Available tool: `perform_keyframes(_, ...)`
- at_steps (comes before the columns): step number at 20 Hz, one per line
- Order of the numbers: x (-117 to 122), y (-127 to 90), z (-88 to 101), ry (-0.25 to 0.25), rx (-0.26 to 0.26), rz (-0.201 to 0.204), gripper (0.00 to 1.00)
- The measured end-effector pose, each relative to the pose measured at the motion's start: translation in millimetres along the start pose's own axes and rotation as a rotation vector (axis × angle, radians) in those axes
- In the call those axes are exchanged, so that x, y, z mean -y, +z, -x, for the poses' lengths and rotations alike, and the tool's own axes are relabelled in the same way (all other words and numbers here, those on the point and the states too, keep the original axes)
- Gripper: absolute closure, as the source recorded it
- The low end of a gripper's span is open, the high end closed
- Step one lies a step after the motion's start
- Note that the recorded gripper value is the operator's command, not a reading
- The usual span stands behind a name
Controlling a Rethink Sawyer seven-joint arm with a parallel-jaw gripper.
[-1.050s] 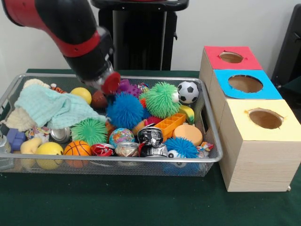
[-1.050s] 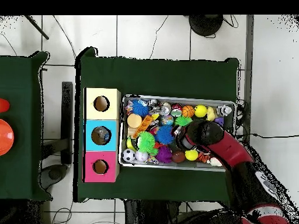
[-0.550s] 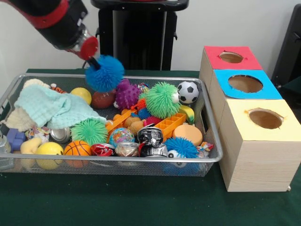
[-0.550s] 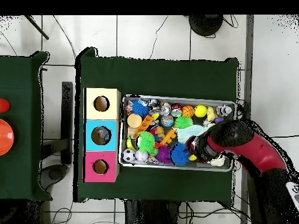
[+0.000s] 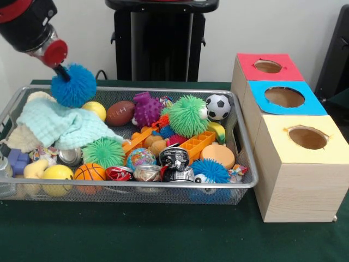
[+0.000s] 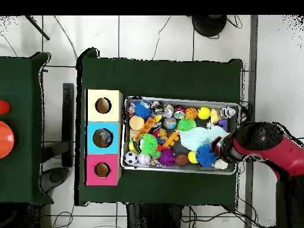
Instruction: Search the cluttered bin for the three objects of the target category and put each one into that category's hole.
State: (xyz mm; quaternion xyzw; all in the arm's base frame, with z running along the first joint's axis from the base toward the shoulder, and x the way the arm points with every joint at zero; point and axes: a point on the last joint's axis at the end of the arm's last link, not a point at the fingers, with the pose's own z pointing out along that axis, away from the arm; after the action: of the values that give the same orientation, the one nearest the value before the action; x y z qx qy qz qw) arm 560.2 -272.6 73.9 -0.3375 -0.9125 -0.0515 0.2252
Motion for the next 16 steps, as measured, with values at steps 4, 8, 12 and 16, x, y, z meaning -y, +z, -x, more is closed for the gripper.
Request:
perform_keyframes(4, 4.2, 1.9, 11.2, -0.017, 0.051, -0.034, 1.00)
perform_keyframes(8, 8.8, 1.1, 29.2, -0.034, 0.140, -0.061, 1.00)
perform_keyframes(12, 12.1, 1.7, 43.5, -0.040, 0.208, -0.065, 0.00)
perform_keyframes(16, 18.7, 1.0, 52.6, -0.037, 0.263, -0.060, 0.00)
